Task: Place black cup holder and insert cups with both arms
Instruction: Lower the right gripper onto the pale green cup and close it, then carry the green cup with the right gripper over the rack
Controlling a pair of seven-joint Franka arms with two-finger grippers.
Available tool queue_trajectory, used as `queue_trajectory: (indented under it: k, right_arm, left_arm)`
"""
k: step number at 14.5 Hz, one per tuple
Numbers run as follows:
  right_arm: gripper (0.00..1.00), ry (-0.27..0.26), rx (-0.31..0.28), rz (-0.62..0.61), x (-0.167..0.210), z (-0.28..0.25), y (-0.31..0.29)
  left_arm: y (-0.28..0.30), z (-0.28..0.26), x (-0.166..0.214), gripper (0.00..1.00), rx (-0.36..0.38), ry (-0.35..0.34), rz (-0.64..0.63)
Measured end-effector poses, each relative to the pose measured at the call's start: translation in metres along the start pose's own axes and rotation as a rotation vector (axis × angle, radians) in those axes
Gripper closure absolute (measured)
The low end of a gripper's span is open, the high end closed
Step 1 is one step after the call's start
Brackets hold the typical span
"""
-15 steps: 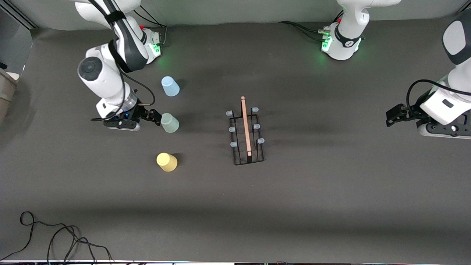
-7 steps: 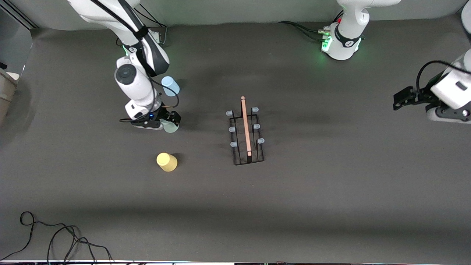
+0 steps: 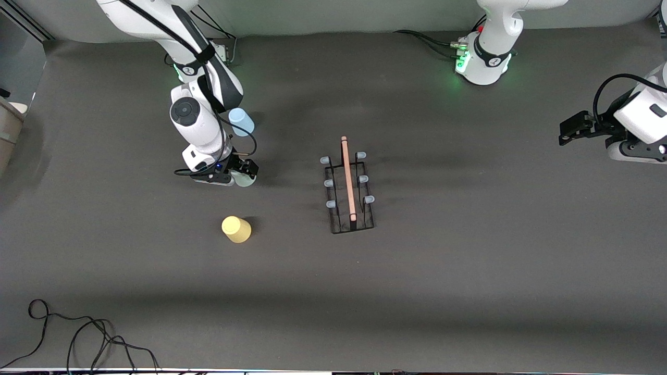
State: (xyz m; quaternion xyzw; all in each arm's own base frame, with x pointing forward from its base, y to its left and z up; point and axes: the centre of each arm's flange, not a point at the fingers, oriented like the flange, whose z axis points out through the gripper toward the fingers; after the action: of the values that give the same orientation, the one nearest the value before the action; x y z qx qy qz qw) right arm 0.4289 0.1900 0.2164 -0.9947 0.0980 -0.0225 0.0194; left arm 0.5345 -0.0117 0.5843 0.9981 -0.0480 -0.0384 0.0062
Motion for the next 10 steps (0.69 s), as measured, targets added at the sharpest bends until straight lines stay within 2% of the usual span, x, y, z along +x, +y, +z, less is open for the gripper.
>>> queue_trajectory:
  k: [4, 5, 6, 7, 10]
  right_arm:
    - [0.04, -0.023, -0.019, 0.000, -0.004, 0.015, 0.003]
    - [0.12, -0.024, -0.021, 0.000, -0.004, 0.019, 0.004]
    - [0.25, -0.026, -0.022, 0.000, -0.005, 0.021, 0.004]
    - [0.30, -0.021, -0.019, 0.000, -0.003, 0.019, 0.003]
    - [0.30, -0.005, -0.007, 0.000, 0.002, 0.010, -0.001]
  left_arm:
    - [-0.017, -0.006, 0.009, 0.00, 0.014, 0.066, -0.026]
    - [-0.022, -0.008, 0.010, 0.00, 0.015, 0.076, -0.033]
    - [-0.026, -0.011, 0.011, 0.00, 0.016, 0.082, -0.038]
    - [-0.027, -0.013, 0.011, 0.00, 0.016, 0.086, -0.039]
    - [-0.026, -0.014, 0.012, 0.00, 0.030, 0.089, -0.034]
